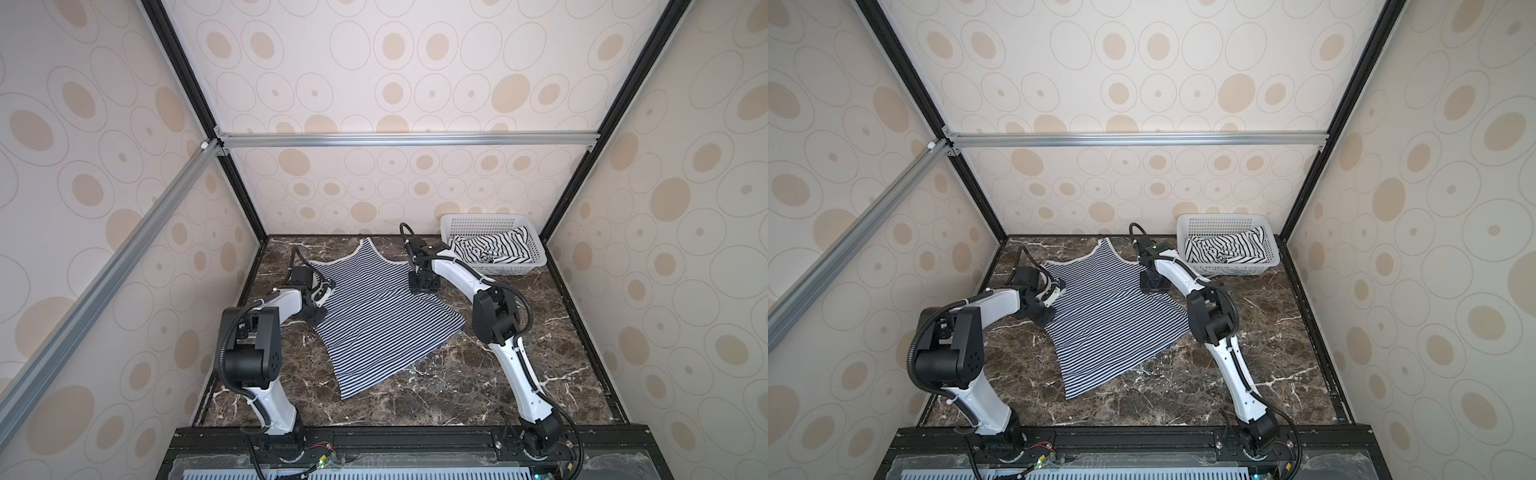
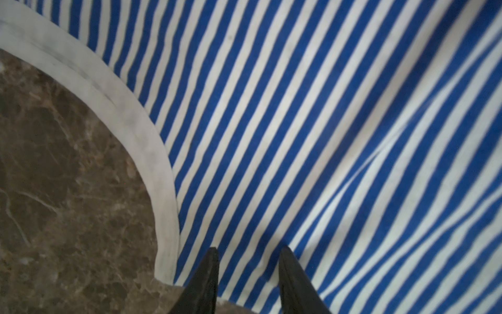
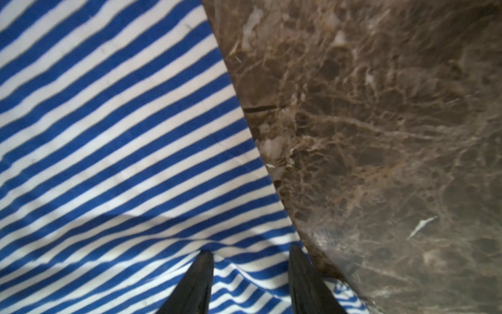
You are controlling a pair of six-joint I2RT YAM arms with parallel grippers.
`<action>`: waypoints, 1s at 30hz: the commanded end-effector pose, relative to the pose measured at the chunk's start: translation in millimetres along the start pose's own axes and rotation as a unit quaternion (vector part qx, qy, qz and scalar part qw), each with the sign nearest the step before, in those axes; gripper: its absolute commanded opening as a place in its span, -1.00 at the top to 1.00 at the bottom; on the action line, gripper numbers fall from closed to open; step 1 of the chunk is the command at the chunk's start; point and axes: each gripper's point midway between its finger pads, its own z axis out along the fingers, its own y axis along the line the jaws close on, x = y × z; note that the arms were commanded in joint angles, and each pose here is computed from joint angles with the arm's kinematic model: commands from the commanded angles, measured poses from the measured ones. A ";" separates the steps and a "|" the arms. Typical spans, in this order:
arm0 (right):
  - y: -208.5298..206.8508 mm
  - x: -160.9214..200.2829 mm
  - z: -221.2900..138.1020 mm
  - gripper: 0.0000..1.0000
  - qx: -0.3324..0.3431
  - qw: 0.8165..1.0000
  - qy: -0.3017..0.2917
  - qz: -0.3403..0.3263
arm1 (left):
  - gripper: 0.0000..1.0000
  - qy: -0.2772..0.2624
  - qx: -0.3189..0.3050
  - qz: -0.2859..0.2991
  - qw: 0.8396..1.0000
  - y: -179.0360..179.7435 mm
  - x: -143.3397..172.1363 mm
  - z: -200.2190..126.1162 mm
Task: Fold and stack tank tops
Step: Rotate the tank top at the center of the table.
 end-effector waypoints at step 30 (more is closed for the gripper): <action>73.2 169.6 -39.2 0.02 -0.092 0.994 0.036 -0.035 | 0.17 -0.060 -0.017 -0.053 0.997 72.2 -116.0 54.9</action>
